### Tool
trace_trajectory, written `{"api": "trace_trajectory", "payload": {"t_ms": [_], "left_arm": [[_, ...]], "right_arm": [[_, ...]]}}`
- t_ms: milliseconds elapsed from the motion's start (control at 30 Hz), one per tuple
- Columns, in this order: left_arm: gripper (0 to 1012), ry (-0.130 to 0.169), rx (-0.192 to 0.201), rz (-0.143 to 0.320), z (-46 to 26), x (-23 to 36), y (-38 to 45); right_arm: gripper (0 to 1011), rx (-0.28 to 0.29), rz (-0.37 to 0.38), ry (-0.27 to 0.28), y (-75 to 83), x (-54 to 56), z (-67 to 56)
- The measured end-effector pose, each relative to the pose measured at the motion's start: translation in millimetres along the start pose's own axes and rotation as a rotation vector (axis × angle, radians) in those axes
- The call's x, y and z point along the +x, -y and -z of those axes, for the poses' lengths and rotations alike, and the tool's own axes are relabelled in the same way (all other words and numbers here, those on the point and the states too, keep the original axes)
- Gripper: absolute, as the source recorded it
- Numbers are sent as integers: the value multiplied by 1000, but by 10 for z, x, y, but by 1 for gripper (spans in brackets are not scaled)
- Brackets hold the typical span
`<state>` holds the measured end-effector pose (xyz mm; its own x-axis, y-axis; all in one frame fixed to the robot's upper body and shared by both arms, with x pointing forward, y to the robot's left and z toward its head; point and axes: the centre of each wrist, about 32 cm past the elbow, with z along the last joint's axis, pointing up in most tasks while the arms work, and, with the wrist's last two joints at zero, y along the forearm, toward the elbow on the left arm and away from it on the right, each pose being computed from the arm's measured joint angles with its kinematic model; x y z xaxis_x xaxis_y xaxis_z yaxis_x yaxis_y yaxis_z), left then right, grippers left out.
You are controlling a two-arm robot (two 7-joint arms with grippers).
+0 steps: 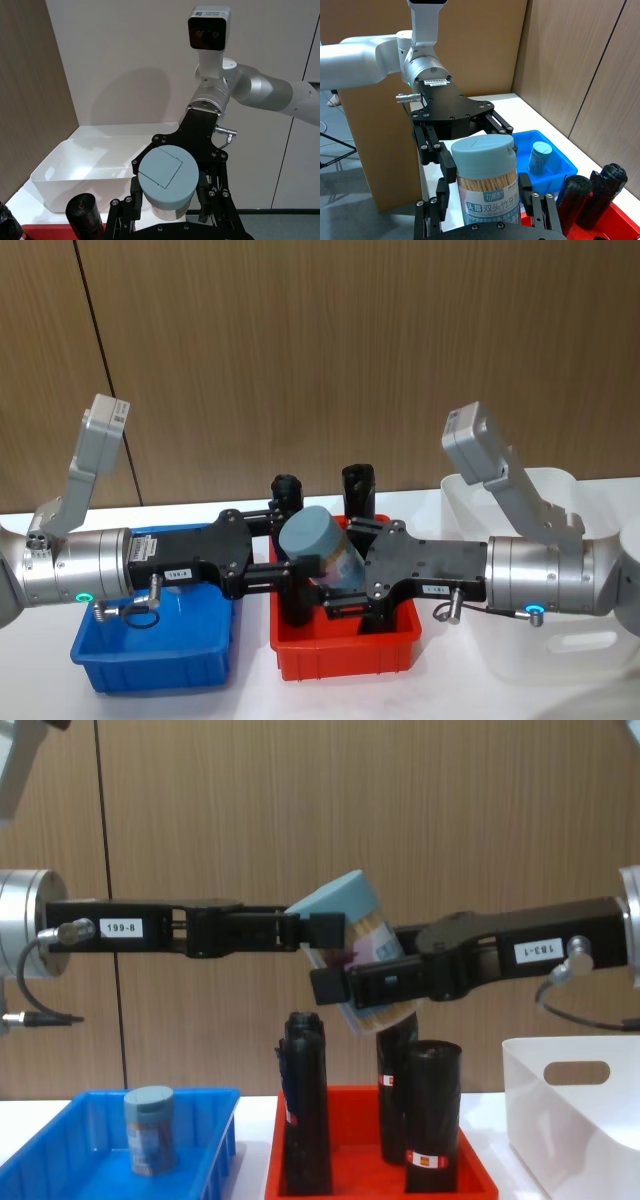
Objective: Pick the cotton swabs from the blue box and place them into the white box.
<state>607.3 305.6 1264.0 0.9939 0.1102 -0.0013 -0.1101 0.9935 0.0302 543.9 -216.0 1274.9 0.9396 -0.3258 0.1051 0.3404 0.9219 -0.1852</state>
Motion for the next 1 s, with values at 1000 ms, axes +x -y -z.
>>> {"api": "trace_trajectory", "payload": {"t_ms": [1000], "left_arm": [[1004,0,0,0,0,0,0]], "right_arm": [[642,28,8,3,43,-48,6]]}}
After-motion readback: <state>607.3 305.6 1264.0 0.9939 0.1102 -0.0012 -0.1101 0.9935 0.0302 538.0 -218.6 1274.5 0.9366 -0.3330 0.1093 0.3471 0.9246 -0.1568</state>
